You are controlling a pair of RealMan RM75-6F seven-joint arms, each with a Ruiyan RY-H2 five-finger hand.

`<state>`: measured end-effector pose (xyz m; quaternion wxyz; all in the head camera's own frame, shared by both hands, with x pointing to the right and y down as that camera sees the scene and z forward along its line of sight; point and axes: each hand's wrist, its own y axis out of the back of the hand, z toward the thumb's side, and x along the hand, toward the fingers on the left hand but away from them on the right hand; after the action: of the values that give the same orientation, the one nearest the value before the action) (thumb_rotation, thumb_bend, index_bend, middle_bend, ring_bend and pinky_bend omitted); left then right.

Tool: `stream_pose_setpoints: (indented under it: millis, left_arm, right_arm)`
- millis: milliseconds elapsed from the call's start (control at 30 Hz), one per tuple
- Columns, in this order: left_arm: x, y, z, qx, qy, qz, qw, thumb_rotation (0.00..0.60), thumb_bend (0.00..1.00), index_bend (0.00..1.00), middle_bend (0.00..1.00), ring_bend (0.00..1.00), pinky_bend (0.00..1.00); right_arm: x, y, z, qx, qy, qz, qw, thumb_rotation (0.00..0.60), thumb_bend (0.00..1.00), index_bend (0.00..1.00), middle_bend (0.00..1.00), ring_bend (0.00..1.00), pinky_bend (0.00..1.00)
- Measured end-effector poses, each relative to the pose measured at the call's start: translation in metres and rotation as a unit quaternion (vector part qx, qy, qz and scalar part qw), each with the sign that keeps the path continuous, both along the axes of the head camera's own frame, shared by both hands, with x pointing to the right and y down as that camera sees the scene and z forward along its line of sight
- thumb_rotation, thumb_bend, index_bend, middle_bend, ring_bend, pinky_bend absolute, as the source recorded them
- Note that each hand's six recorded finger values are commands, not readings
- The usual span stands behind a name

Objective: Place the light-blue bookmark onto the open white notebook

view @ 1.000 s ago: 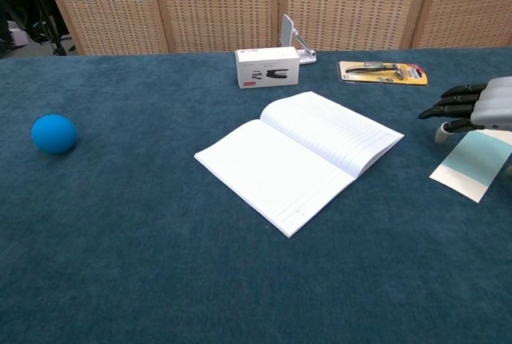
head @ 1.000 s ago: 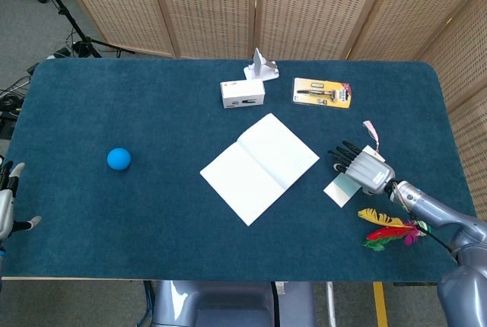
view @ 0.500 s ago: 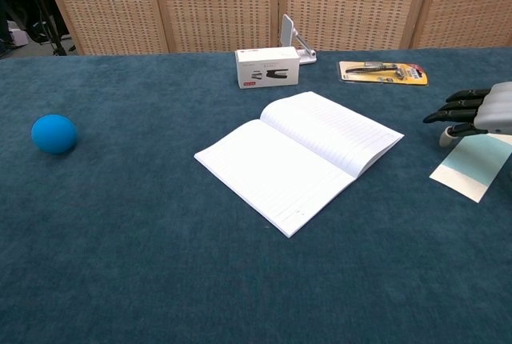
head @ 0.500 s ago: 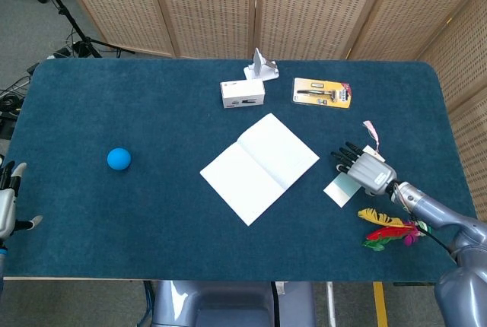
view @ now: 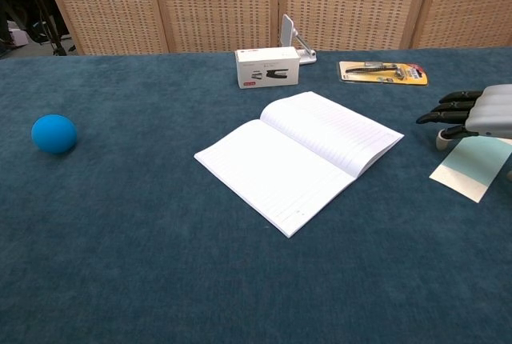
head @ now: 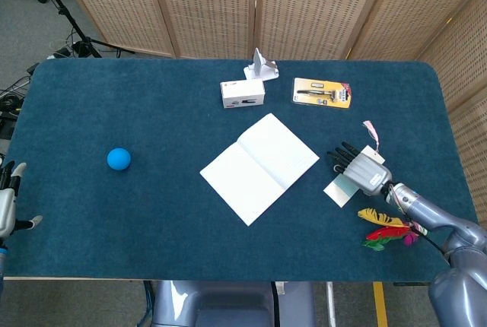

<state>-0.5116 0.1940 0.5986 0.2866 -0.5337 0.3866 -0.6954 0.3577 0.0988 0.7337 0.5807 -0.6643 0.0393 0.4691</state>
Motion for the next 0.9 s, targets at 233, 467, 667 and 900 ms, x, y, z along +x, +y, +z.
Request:
stream_pose_setpoints:
  millis: [233,467,667,900]
  left_arm:
    - [0.0,-0.001,0.0,0.0,0.001,0.0,1.0,0.6,0.0,0.0,0.0,0.0,0.0]
    - [0.0,0.0,0.0,-0.002,0.002,0.001,1.0,0.6,0.0,0.0,0.0,0.0,0.0]
    - [0.001,0.0,-0.002,0.001,0.004,0.001,1.0,0.6,0.0,0.0,0.0,0.0,0.0]
    - [0.0,0.0,-0.002,0.0,0.006,0.001,1.0,0.6,0.0,0.0,0.0,0.0,0.0]
  right_arm:
    - [-0.002,0.0,0.0,0.003,-0.005,0.002,1.0,0.6,0.06,0.59,0.0,0.0,0.0]
    - [-0.005,-0.001,-0.004,0.008,-0.018,0.003,0.9998,0.6,0.1,0.59,0.0,0.0,0.0]
    - [-0.007,-0.002,-0.006,0.01,-0.023,0.003,0.9997,0.6,0.1,0.59,0.0,0.0,0.0]
    - [-0.012,-0.01,-0.015,0.028,-0.041,0.004,0.9988,0.6,0.1,0.59,0.0,0.0,0.0]
